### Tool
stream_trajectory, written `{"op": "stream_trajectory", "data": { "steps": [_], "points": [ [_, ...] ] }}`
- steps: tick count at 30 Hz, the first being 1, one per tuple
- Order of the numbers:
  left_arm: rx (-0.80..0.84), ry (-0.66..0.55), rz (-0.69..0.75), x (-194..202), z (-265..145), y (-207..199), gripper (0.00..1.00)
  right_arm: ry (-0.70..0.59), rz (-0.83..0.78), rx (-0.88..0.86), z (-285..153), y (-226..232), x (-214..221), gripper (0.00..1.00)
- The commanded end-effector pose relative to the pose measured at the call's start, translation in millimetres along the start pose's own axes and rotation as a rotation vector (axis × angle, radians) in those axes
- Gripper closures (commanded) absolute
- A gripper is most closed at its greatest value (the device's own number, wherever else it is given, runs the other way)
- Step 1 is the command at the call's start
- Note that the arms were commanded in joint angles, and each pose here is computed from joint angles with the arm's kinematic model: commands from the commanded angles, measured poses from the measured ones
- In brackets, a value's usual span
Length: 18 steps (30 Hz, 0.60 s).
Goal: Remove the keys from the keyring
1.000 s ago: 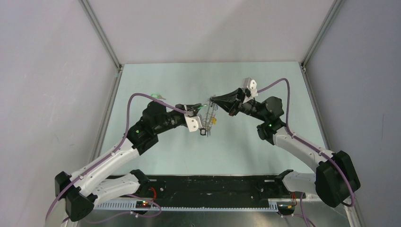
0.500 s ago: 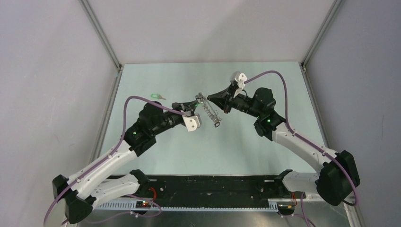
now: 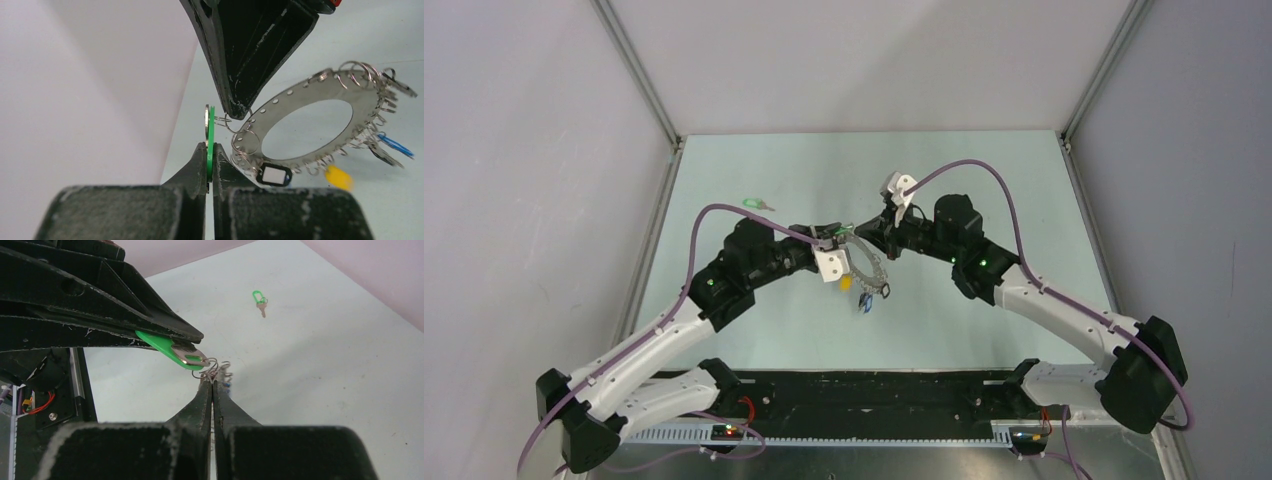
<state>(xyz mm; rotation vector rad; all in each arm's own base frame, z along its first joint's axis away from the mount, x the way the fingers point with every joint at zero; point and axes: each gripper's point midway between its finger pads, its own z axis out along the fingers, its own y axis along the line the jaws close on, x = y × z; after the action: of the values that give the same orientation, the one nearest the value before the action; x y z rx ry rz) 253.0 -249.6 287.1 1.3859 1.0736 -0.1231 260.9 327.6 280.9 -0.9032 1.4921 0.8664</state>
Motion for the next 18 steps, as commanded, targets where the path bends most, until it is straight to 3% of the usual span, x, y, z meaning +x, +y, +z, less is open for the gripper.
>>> {"op": "stream_trajectory", "data": {
  "steps": [1, 18],
  "points": [
    [-0.105, -0.123, 0.056, -37.7, -12.8, 31.0, 1.0, 0.031, -0.037, 0.055, -3.9, -6.3, -3.1, 1.0],
    [-0.118, -0.126, 0.056, -39.3, -17.4, 32.9, 1.0, 0.024, -0.032, -0.05, -7.2, 10.6, -5.6, 1.0]
  ]
}}
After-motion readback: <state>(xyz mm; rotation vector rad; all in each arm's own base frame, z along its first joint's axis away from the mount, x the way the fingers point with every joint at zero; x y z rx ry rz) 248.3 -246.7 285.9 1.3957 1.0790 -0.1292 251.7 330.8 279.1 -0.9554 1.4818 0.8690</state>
